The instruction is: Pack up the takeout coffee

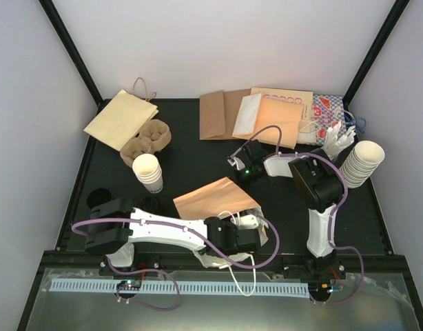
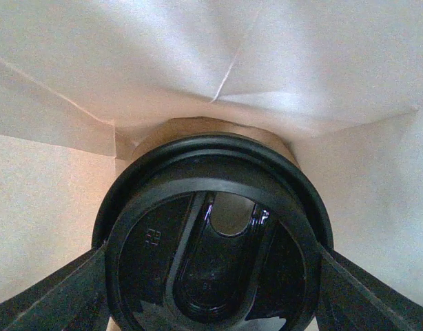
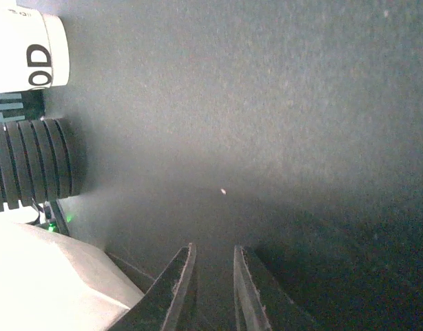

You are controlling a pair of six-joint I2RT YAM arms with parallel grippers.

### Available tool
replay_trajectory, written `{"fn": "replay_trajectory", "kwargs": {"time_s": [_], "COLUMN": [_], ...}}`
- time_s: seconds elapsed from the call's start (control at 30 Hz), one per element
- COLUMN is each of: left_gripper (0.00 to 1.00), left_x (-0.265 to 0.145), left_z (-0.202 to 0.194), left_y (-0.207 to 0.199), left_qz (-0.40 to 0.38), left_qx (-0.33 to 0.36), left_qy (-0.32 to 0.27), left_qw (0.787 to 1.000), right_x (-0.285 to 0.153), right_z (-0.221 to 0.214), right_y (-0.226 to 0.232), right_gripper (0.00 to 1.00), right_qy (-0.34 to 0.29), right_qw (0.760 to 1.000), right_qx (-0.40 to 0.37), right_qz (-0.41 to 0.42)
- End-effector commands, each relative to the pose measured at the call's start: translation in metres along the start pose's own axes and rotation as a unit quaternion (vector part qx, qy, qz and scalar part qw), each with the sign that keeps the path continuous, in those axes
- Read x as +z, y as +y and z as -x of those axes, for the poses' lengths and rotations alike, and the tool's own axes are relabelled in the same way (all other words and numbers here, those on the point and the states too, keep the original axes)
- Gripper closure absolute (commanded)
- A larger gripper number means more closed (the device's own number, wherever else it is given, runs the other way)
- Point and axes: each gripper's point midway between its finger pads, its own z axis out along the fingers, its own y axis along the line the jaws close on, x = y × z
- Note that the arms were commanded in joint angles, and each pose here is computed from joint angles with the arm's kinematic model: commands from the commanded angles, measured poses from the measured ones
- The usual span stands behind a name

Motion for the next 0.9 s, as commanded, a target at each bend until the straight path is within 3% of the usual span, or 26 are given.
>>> {"fn": "replay_trajectory", "kwargs": {"time_s": [0.0,0.63,0.87], "left_gripper": [0.64,0.64,0.65], "left_x": [0.003,0.025,0.026], "left_z": [-0.002,-0.031,-0.031], "left_y": [-0.005,-0.009,-0.002], "left_qz": [-0.017,-0.046,-0.065], "left_qx": [0.013,-0.007,-0.039], "left_qy": [0.022,0.067,0.071], "left_qw": [1.0,0.997,0.995], "right_x": [-0.002,-0.027,-0.051], "right_z": [-0.023,-0.047,-0.041], "right_y": [0.006,0.019,0.008], "right_gripper": [0.82,0.85,0.84], "right_qy": [0.023,0.004,-0.029], "right_qw": [1.0,1.0,0.995], "right_qx": [0.006,0.012,0.005], "right_qz": [0.002,-0.014,-0.097]}}
